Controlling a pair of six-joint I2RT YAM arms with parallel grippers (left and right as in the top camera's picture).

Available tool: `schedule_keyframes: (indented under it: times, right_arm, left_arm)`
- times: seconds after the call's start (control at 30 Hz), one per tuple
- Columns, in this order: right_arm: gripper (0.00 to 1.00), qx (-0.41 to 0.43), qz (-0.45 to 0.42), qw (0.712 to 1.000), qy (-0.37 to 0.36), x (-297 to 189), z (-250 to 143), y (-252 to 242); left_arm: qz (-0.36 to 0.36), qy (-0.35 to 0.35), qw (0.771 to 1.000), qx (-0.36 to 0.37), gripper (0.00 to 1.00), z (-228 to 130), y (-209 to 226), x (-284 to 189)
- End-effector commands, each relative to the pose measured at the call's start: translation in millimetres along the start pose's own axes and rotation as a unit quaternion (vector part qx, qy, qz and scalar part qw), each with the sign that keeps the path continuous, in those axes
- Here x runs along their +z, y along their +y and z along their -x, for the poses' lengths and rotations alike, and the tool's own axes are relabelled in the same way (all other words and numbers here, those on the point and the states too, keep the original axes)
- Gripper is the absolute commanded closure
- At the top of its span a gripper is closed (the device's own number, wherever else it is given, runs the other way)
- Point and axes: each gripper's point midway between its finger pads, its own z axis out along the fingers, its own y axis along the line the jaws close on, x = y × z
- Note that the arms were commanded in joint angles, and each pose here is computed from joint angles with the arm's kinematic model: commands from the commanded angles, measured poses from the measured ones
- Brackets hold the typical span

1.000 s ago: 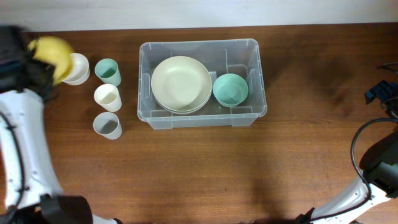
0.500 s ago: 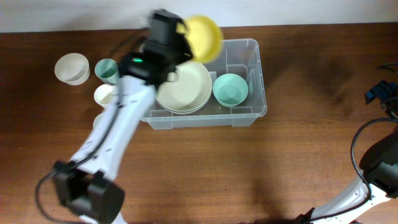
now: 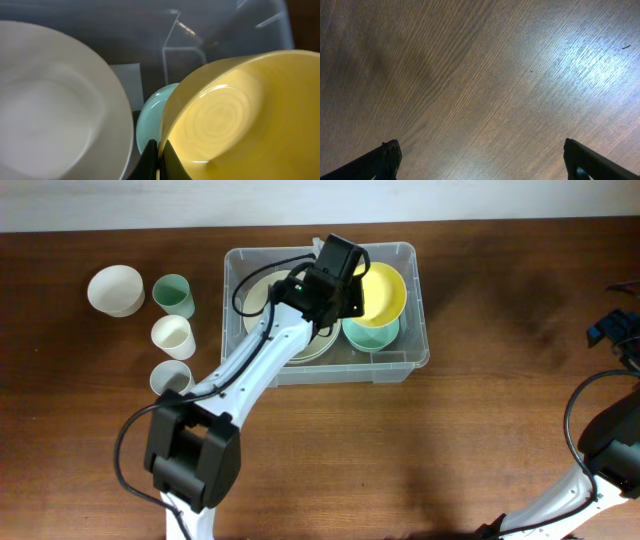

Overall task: Pack container
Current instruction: 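Lower the yellow bowl onto the green bowl and release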

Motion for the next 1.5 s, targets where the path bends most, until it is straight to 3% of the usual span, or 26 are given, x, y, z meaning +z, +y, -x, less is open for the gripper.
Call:
schedule_keyframes:
  times: [0.0, 0.67, 0.93, 1.2, 1.37, 1.47]
  right_arm:
    - [0.01, 0.004, -0.003, 1.000, -0.002, -2, 0, -2]
    - [0.01, 0.004, -0.003, 1.000, -0.003, -2, 0, -2]
    - [0.01, 0.004, -0.003, 1.000, -0.002, -2, 0, -2]
    - [0.02, 0.004, -0.003, 1.000, -0.002, -2, 0, -2]
    - [0.01, 0.004, -0.003, 1.000, -0.002, -2, 0, -2]
    - [0.01, 0.004, -0.003, 1.000, -0.003, -2, 0, -2]
  left_arm:
    - [-0.003, 0.009, 1.000, 0.016, 0.99, -4, 0, 12]
    - [0.001, 0.062, 0.998, 0.019, 0.98, -38, 8, 58]
    - [0.001, 0.062, 0.998, 0.019, 0.88, -38, 8, 58]
    - [0.001, 0.062, 0.998, 0.019, 0.85, -37, 8, 58]
    - [0.001, 0.062, 0.998, 0.018, 0.98, -38, 7, 58]
    - [0.001, 0.062, 0.998, 0.018, 0.99, -37, 7, 58]
